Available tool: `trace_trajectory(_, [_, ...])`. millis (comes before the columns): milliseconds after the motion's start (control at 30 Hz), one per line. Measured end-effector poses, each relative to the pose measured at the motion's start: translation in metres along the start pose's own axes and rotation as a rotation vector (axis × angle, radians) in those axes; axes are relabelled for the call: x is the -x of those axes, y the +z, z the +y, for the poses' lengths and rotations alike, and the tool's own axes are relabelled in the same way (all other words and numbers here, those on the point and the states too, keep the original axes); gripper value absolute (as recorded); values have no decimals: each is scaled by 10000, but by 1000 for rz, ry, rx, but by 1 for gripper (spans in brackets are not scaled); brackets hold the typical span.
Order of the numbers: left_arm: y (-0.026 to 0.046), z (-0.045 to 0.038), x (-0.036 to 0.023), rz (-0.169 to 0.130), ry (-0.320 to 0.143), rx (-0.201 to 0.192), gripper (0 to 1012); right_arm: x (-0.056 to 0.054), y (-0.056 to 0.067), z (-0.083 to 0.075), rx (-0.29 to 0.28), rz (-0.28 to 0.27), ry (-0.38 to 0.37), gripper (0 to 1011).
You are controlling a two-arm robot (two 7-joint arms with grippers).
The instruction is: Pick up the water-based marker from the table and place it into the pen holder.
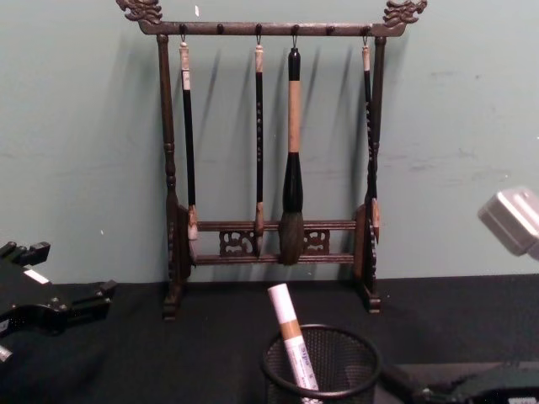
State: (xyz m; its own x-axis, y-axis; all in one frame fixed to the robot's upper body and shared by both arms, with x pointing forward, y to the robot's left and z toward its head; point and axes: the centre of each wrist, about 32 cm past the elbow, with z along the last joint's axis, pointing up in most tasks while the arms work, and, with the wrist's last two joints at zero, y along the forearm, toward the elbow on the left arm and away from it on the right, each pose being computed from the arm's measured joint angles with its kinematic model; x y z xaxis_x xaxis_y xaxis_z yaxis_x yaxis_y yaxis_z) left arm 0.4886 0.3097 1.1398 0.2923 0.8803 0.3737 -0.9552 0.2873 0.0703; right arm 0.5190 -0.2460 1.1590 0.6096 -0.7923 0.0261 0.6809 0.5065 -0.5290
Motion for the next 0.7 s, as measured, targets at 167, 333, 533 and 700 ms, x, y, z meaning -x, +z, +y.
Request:
trace_trajectory(167, [0, 0, 0, 0, 0, 0, 1001, -5, 21, -53, -56, -3, 8, 210])
trace_trajectory(333, [0, 0, 0, 0, 0, 0, 1001, -7, 48, -135, -180, -13, 19, 210])
trace_trajectory(533, [0, 0, 0, 0, 0, 0, 1002, 13, 79, -202, -325, -22, 40, 210])
trace_trajectory(700, [0, 0, 0, 0, 0, 0, 1001, 78, 104, -198, -462, -10, 64, 210])
